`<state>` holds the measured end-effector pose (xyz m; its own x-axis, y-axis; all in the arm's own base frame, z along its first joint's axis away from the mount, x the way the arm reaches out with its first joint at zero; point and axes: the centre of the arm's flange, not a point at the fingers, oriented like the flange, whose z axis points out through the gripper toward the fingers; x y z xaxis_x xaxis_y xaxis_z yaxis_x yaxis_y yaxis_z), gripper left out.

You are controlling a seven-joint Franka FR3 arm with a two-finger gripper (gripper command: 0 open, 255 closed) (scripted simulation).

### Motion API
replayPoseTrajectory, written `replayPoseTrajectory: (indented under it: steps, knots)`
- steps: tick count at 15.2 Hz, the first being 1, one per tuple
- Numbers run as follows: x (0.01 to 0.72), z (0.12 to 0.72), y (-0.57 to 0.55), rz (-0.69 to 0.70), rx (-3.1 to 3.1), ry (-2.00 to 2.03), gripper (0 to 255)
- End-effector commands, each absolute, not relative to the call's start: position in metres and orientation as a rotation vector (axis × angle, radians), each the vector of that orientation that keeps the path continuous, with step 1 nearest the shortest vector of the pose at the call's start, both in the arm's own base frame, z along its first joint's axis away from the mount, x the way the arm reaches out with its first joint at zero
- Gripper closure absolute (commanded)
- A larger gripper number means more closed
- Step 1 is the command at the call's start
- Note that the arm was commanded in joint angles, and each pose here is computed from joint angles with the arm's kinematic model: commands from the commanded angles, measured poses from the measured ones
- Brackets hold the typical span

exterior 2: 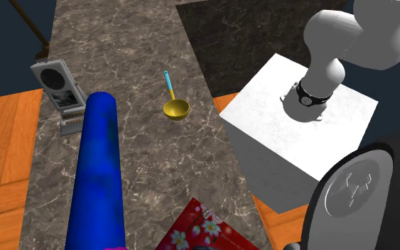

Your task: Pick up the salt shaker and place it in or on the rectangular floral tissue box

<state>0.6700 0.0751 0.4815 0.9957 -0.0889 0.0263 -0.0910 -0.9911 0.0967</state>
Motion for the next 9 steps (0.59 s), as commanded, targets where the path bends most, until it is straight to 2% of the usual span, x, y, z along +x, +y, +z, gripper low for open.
replayPoseTrajectory:
  steps: [1,9]
  knots:
    - [0.669,0.505,0.079,0.033,3.04,-0.137,0]
    - [0.669,0.515,0.08,0.033,3.04,-0.137,0]
